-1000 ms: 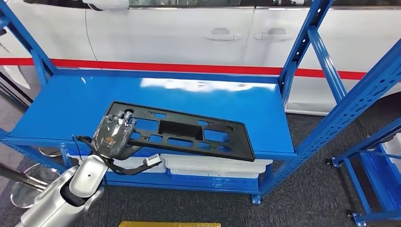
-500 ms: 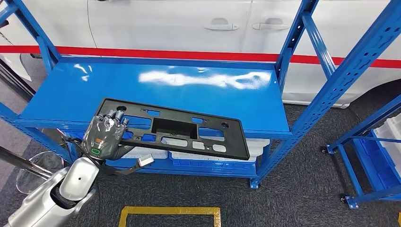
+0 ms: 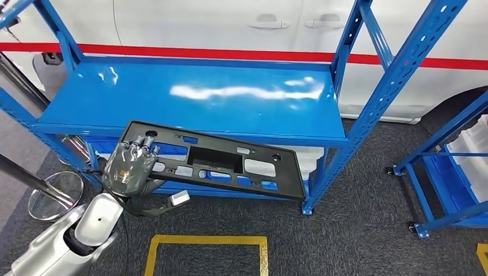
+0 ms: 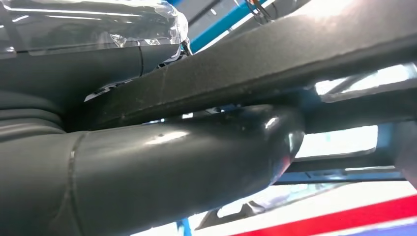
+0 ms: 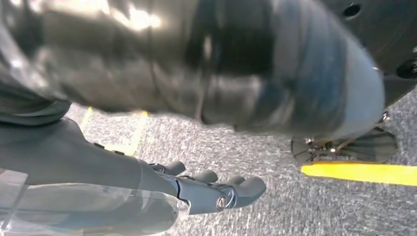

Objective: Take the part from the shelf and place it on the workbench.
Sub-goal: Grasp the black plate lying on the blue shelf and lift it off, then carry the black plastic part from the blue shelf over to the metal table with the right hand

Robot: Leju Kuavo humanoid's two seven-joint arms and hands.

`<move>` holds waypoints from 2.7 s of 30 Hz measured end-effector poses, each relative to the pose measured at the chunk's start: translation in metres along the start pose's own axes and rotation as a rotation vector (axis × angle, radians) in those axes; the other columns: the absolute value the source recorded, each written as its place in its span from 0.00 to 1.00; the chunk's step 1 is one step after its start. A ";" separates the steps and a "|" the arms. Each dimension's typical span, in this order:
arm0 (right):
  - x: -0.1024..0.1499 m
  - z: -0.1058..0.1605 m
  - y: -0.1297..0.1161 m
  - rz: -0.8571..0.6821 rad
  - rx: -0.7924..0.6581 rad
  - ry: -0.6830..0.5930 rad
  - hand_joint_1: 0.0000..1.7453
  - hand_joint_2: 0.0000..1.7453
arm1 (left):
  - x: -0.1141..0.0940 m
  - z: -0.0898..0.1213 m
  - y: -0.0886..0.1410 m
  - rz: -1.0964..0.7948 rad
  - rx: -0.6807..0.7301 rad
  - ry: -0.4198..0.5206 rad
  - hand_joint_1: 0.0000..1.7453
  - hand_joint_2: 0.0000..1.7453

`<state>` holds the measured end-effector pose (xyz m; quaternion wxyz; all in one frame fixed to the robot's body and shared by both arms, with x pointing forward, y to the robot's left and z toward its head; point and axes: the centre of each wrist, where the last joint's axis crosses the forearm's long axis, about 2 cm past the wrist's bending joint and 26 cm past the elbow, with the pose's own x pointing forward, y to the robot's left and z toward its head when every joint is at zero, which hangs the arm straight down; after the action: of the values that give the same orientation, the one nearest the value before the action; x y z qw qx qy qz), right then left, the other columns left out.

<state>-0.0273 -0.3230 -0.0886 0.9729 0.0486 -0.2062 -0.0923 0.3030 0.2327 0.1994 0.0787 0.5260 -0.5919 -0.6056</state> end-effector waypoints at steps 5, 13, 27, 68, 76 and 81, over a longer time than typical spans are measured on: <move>-0.002 0.001 0.000 0.013 0.000 0.005 0.00 0.00 | 0.000 -0.001 0.001 -0.002 0.009 -0.004 1.00 0.00; 0.002 -0.001 -0.002 0.032 -0.007 -0.002 0.00 0.00 | 0.004 0.002 -0.004 0.007 -0.004 -0.029 1.00 0.00; 0.002 -0.003 0.000 0.030 0.004 -0.004 0.00 0.00 | 0.006 0.009 -0.010 0.022 -0.034 -0.035 1.00 0.00; -0.003 -0.004 0.005 -0.086 0.091 -0.030 0.00 0.00 | -0.015 0.030 -0.008 0.053 -0.007 -0.006 1.00 0.00; 0.002 -0.013 -0.003 -0.050 0.061 -0.036 0.00 0.00 | -0.012 0.030 -0.004 0.065 0.000 -0.018 1.00 0.00; 0.000 -0.020 -0.001 -0.033 0.072 -0.046 0.00 0.00 | -0.015 0.032 -0.005 0.043 -0.011 0.000 1.00 0.00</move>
<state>-0.0195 -0.3227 -0.1071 0.9639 0.0848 -0.2308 -0.1020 0.2885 0.2653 0.1955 0.0946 0.5128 -0.5997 -0.6070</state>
